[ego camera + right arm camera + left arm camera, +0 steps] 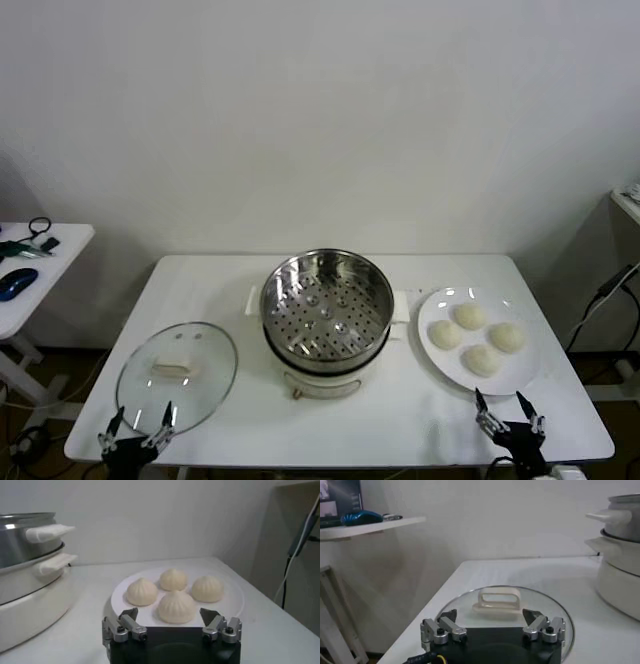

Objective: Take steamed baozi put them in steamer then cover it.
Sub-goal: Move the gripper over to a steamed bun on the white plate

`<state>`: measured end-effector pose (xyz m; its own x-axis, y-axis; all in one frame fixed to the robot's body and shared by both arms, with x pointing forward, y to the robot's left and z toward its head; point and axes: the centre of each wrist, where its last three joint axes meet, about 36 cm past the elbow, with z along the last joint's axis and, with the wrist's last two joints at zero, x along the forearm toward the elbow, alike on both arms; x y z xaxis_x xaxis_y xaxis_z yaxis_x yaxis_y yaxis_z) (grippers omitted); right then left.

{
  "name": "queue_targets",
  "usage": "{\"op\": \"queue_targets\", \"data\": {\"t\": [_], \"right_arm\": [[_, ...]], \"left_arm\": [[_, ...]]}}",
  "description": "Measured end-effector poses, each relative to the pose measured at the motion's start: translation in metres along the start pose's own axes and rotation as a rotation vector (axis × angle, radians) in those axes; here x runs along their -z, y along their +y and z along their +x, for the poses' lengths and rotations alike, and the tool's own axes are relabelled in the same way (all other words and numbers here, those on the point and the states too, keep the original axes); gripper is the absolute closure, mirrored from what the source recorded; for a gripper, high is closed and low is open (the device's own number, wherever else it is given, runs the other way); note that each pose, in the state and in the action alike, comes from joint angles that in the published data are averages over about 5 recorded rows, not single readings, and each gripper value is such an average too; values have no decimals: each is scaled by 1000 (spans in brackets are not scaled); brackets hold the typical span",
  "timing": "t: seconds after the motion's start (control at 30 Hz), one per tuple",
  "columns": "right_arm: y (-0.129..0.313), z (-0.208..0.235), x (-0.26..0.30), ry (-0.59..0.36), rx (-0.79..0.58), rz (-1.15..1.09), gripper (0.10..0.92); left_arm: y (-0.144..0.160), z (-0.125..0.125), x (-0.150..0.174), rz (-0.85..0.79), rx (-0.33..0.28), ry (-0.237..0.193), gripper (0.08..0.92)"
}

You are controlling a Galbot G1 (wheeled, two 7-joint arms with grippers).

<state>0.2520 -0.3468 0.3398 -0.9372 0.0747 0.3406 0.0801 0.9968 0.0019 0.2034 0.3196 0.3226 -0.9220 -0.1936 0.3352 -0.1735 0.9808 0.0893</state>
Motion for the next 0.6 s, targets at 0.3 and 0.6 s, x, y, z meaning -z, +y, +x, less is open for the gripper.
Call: {"op": "queue_targets", "data": {"t": [0.3,0.6], "right_arm": [[-35,-62,68,-13,34,210,200],[-64,-161,175,-24,271,646,200]], "left_arm": [[-1,1,3,-12,-6,-3,177],[-3,-2,6,-22,-16,-11,177]]}}
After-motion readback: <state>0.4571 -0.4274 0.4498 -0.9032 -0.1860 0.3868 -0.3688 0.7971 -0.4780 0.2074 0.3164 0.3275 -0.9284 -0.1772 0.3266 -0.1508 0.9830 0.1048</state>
